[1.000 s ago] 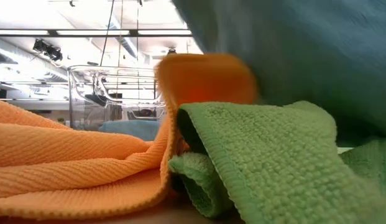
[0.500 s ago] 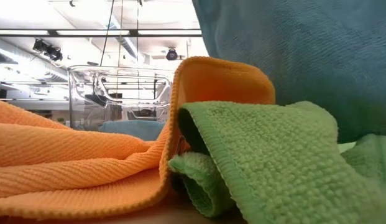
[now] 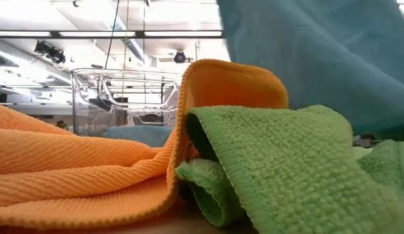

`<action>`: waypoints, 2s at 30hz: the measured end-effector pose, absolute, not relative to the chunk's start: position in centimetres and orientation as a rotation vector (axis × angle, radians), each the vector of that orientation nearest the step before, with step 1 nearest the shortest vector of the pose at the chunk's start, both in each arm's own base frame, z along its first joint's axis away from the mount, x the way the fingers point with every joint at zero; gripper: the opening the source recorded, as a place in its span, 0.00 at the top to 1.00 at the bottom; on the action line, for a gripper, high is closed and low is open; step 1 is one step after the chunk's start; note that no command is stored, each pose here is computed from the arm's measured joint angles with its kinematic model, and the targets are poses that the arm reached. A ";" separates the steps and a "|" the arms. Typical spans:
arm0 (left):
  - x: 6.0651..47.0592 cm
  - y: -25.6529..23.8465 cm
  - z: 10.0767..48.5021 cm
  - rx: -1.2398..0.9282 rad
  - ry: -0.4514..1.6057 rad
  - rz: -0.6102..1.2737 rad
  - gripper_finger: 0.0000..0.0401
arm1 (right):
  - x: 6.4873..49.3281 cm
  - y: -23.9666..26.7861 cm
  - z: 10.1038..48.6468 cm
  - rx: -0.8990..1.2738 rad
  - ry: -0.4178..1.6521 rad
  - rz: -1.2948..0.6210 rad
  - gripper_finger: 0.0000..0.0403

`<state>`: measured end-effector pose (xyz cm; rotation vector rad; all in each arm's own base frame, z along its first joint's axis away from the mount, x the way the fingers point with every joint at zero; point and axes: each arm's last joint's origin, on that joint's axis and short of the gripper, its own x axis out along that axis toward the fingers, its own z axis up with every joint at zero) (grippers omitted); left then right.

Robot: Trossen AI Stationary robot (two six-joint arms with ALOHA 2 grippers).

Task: Fold microfiber towels
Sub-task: Fold the blue towel

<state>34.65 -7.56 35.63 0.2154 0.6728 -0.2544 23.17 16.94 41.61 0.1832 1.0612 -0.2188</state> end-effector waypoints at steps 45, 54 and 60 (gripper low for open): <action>34.5 -15.8 33.8 0.259 0.629 -0.413 0.98 | 23.6 22.5 35.7 0.290 1.089 0.073 0.90; 34.6 -20.9 30.1 0.220 0.713 -0.490 0.94 | 25.2 26.1 32.9 0.325 1.123 0.144 0.90; 35.0 -22.6 27.6 0.176 0.779 -0.497 0.98 | 26.0 27.0 31.1 0.311 1.149 0.122 0.90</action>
